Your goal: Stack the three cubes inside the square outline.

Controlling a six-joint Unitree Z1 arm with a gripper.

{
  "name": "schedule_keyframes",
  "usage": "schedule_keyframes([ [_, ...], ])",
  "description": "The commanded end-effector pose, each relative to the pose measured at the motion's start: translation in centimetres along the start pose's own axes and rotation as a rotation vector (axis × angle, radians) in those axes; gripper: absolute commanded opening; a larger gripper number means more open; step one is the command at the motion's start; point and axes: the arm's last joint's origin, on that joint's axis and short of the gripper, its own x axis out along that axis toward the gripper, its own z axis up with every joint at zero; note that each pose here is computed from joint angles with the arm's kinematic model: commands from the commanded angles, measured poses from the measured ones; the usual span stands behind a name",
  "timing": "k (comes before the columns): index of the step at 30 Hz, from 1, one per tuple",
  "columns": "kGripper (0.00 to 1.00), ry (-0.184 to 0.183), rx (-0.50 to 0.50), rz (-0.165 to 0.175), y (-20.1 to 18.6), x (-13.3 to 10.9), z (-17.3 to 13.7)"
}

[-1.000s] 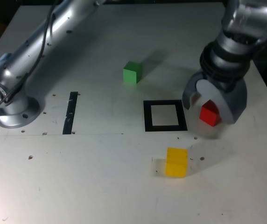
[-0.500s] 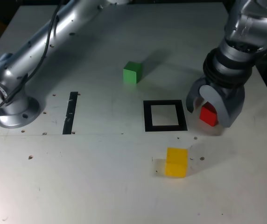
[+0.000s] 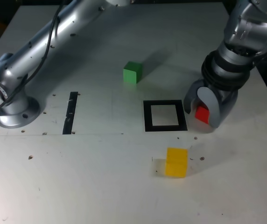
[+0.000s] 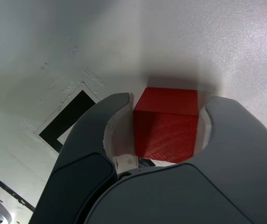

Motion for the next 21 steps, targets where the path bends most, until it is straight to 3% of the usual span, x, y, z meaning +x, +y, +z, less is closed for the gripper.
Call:
schedule_keyframes([
  [1,0.3,0.01,0.005,-0.003,0.0,0.1,-0.1],
  [6,0.24,0.001,-0.001,-0.007,-0.1,-0.4,-0.3],
  [11,0.19,-0.027,-0.053,0.007,-1.0,-3.0,-1.3],
  [15,0.19,-0.014,-0.178,0.033,-2.5,-5.6,-3.5],
  [21,0.19,0.022,-0.383,0.019,-3.8,-6.6,-6.7],
])
